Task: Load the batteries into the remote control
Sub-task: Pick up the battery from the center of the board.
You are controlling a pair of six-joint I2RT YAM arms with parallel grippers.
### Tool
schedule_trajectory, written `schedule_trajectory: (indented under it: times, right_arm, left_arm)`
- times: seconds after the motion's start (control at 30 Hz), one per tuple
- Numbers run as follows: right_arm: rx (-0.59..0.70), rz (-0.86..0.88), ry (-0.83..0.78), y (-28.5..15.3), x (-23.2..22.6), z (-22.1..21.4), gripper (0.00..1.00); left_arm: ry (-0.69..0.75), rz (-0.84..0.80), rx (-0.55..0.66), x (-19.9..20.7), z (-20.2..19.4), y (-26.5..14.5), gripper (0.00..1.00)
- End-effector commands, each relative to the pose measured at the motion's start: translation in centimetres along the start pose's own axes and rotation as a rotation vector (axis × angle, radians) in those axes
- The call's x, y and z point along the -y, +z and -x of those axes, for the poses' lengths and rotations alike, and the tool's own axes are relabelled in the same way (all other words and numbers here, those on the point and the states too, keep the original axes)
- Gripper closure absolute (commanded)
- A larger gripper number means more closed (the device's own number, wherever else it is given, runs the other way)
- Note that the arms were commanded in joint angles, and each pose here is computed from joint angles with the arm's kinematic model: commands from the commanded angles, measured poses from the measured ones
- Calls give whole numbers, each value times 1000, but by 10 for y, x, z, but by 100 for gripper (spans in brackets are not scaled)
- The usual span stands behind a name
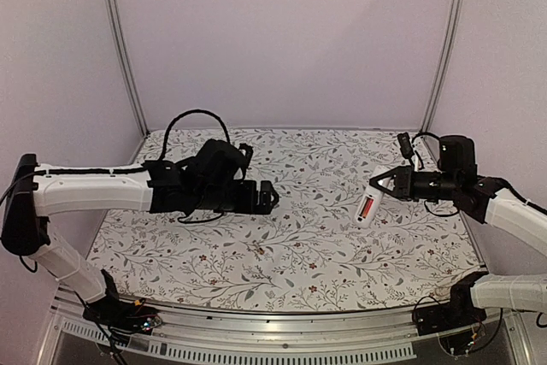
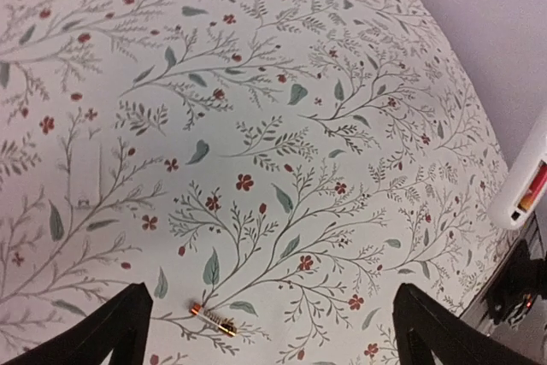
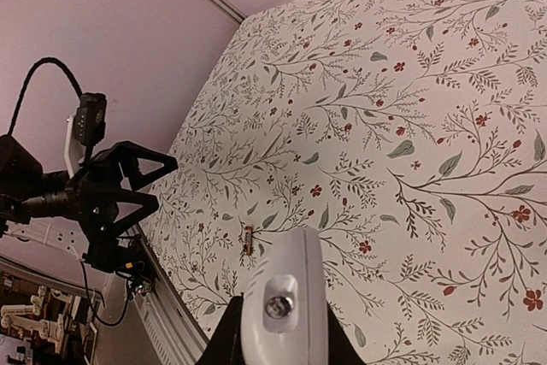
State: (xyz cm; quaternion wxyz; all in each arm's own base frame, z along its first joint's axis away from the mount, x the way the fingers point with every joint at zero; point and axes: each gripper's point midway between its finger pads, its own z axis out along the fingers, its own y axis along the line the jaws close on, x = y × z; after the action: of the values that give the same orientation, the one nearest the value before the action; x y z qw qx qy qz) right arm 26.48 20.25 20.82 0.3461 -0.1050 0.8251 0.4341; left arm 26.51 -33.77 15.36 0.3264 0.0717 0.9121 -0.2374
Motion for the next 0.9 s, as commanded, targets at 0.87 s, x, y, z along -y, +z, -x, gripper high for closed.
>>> schedule_trajectory:
  times: [0.87]
  right_arm:
    - [18, 170, 7, 8, -18, 1, 99]
  left_arm:
    - [1490, -470, -467, -31, -98, 45, 16]
